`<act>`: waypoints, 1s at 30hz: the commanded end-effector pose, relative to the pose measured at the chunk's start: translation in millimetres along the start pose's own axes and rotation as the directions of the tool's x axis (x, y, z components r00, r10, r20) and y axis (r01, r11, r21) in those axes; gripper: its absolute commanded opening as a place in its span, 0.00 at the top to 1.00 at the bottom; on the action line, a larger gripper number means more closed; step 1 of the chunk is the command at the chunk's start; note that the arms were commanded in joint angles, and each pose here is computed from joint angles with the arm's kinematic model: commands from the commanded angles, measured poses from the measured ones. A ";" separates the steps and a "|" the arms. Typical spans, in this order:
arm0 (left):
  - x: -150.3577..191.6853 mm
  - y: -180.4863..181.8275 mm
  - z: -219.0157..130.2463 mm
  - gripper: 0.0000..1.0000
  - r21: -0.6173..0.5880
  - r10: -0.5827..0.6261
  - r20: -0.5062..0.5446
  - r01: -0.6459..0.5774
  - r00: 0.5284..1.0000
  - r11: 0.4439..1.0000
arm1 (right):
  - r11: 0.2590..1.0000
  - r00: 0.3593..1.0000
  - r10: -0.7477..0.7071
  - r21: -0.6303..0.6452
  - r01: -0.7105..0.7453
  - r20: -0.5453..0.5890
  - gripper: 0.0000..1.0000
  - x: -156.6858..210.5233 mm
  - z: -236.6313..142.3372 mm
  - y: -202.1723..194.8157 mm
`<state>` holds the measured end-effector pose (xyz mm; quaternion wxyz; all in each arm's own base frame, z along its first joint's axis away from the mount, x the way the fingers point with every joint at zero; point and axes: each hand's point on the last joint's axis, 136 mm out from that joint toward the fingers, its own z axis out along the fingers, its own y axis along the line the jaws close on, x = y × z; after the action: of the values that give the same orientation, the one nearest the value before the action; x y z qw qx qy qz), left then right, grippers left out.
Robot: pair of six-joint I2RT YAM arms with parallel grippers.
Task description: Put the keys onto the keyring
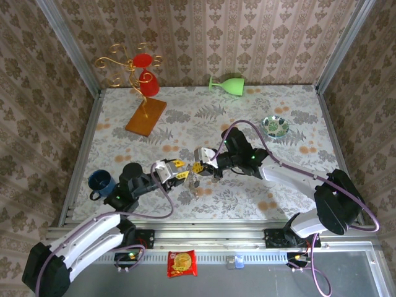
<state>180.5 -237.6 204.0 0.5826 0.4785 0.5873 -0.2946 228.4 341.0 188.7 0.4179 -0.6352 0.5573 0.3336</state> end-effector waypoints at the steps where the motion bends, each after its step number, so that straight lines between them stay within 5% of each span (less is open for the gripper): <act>1: 2.5 0.6 -7.2 0.65 0.011 0.058 -0.082 -0.057 0.995 0.998 | 0.998 0.998 -0.065 0.012 0.065 -0.023 1.00 -11.8 -7.1 -2.1; 19: -5.0 -5.5 10.7 0.74 0.130 0.090 -0.071 -0.080 0.993 0.988 | 0.982 0.961 -0.187 -0.028 0.185 -0.204 1.00 -9.9 0.5 1.4; 30: -7.2 -7.7 13.9 0.85 0.148 0.089 -0.049 -0.081 0.995 0.986 | 0.981 0.963 -0.191 -0.057 0.184 -0.188 1.00 -19.5 7.2 5.9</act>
<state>176.4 -249.9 188.5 0.5189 0.5473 0.5871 -0.2942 224.9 348.5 190.9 0.3751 -0.7180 0.5400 0.2284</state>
